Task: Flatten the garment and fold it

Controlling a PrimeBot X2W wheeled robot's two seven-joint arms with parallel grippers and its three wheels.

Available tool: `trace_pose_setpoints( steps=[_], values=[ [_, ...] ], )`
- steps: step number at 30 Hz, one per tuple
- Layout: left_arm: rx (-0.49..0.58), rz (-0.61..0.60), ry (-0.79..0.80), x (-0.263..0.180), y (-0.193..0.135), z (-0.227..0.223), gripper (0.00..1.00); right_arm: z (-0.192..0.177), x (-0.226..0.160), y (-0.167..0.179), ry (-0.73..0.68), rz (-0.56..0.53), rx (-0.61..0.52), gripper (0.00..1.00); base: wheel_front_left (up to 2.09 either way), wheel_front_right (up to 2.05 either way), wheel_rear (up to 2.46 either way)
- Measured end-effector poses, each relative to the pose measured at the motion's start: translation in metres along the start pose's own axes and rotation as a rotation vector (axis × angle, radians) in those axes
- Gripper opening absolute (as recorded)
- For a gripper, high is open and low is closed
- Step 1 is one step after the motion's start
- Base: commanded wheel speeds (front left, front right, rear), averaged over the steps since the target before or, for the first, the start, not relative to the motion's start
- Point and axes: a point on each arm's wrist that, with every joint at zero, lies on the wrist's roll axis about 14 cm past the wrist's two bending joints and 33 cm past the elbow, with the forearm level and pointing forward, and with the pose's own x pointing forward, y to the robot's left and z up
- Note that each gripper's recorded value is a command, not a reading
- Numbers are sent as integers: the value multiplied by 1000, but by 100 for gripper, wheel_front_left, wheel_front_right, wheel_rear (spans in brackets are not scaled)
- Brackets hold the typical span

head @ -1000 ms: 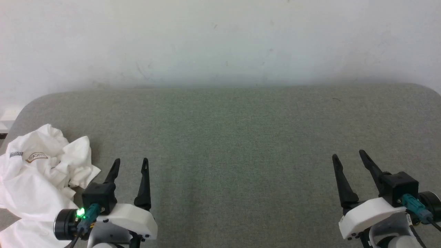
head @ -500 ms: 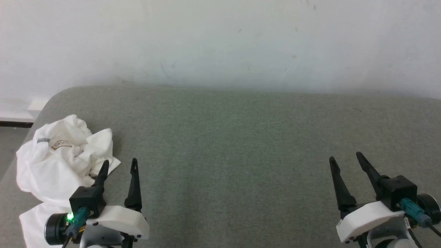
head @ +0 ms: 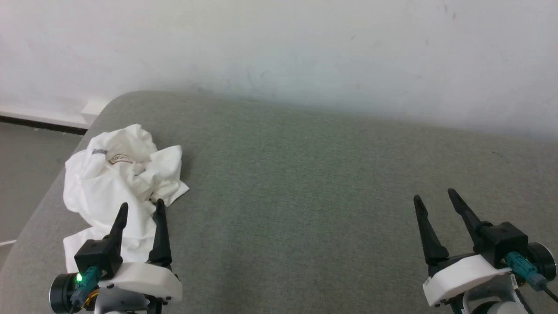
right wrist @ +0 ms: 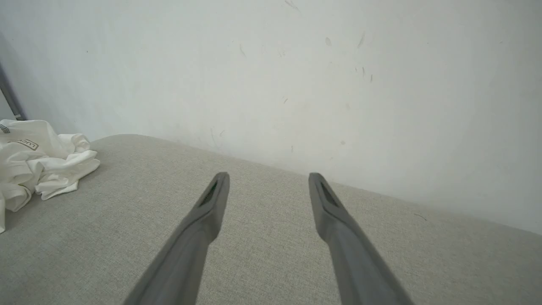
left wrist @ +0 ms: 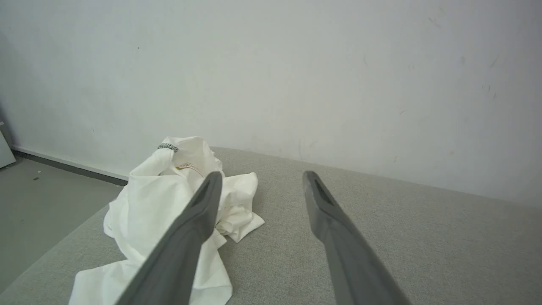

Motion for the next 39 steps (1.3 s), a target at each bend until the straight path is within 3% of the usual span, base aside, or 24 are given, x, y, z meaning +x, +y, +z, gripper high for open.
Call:
trace_pose_setpoints(
  steps=[17,27,31,39],
  values=[
    [-15,146,-16,-21,46,1,100,6,25,42,-30,136,11,100,-8,-8,-8],
    [-21,142,-3,18,56,2,100,-8,35,45,10,154,23,100,0,0,0],
    [2,125,83,43,61,-8,100,-15,38,40,32,144,27,100,0,0,0],
    [18,117,433,78,73,-66,100,-29,50,31,63,132,30,100,0,0,0]
  ],
)
